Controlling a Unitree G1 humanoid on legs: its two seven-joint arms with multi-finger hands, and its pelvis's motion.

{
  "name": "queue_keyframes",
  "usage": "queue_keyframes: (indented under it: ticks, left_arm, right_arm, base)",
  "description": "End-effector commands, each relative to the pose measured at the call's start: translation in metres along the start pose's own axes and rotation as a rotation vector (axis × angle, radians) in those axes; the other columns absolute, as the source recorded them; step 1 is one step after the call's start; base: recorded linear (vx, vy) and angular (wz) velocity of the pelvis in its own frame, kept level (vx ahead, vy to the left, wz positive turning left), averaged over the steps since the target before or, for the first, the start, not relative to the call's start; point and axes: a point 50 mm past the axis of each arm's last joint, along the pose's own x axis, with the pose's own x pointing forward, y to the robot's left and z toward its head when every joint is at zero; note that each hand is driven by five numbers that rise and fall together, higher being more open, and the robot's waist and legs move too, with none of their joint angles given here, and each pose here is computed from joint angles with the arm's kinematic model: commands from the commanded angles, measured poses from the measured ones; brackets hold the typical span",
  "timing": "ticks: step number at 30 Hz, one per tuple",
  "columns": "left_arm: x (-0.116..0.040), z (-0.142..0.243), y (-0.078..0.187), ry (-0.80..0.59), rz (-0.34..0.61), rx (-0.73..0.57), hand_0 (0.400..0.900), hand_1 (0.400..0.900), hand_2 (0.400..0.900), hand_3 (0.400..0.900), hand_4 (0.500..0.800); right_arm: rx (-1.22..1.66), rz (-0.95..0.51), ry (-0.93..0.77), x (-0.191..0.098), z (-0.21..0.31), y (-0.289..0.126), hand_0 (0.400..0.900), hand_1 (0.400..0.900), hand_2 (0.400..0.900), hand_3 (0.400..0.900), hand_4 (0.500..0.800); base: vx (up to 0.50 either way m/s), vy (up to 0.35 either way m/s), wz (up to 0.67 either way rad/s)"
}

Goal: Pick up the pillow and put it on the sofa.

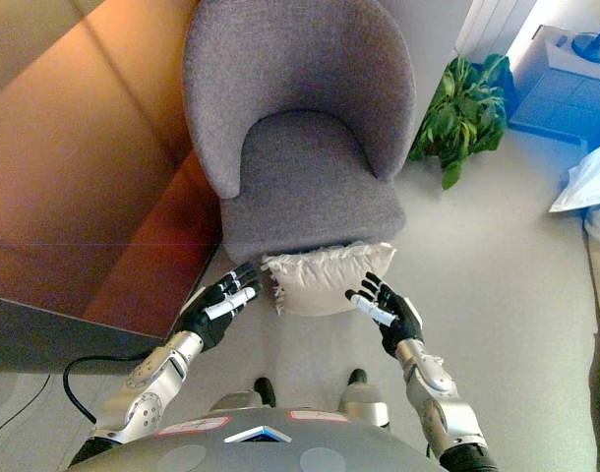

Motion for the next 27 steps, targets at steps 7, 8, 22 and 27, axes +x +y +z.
queue_keyframes:
  ticks: [7,8,22,27]
  left_arm:
    - [0.005,0.045,-0.007,-0.252,-0.091,-0.02,0.9,0.9,0.9,0.9,0.8]
    - [0.005,0.044,-0.007,-0.249,-0.091,-0.014,0.9,0.9,0.9,0.9,0.8]
    - [0.004,0.044,-0.005,-0.233,-0.074,-0.003,0.9,0.9,0.9,0.9,0.8]
    - [0.004,0.044,-0.004,-0.231,-0.075,0.0,0.9,0.9,0.9,0.9,0.8]
  right_arm:
    - [-0.024,0.052,-0.2,0.007,0.043,0.006,0.9,0.9,0.9,0.9,0.8]
    - [-0.025,0.052,-0.201,0.007,0.043,0.005,0.9,0.9,0.9,0.9,0.8]
    - [-0.043,0.031,-0.232,0.006,0.049,0.003,0.9,0.9,0.9,0.9,0.8]
    - [-0.033,0.009,-0.251,0.006,0.054,0.001,0.9,0.9,0.9,0.9,0.8]
  base:
    - [0.0,0.0,0.0]
    - [0.0,0.0,0.0]
    - [0.002,-0.002,0.0]
    - [0.02,-0.058,-0.03]
